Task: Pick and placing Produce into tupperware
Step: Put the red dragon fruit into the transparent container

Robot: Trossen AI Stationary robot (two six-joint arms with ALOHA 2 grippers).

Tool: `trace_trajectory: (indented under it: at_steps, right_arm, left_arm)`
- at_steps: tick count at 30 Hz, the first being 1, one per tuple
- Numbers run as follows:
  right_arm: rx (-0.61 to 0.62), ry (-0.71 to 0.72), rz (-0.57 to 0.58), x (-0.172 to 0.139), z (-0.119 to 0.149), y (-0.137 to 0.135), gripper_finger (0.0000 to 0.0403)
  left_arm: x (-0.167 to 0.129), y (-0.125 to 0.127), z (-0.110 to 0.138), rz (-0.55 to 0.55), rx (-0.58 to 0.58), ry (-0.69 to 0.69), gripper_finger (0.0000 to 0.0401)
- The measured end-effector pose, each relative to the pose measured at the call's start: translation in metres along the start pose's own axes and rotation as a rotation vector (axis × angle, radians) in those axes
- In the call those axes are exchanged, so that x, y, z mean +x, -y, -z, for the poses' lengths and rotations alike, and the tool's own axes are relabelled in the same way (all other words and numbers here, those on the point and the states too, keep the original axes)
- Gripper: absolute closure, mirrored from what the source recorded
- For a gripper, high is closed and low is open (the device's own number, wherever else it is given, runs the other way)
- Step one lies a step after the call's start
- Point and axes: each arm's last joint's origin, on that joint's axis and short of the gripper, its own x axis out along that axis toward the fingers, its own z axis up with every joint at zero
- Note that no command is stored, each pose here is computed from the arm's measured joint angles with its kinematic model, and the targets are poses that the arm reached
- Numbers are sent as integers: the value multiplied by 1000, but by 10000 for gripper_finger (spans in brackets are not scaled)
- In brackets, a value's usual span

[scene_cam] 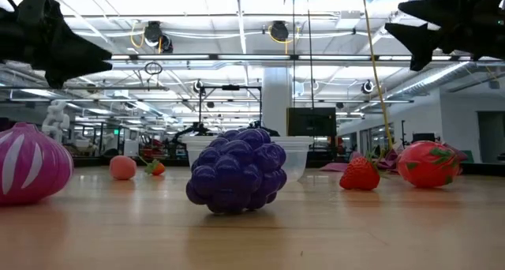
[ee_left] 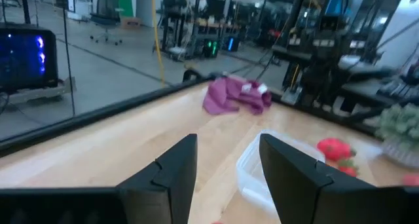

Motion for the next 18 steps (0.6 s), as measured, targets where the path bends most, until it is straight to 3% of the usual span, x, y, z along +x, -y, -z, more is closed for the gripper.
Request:
trace_trajectory:
  at_steps: [2,7,10,13,18]
  right_arm:
    - [5,50,-34,0,-5,-2,199]
    - [-24,236,-246,-4,-26,-12,199]
    - [-61,202,-282,-3,-28,-13,199]
    - [-113,252,-280,2,-59,-20,199]
    - [-195,204,-312,29,-106,-32,199]
  left_arm:
    - [0,1,-6,10,-7,37,231]
    - [-7,1,-41,30,26,105,231]
    - [-14,-1,-66,92,6,115,231]
    - [-20,-1,-89,159,12,94,231]
    - [-19,10,-121,152,95,18,231]
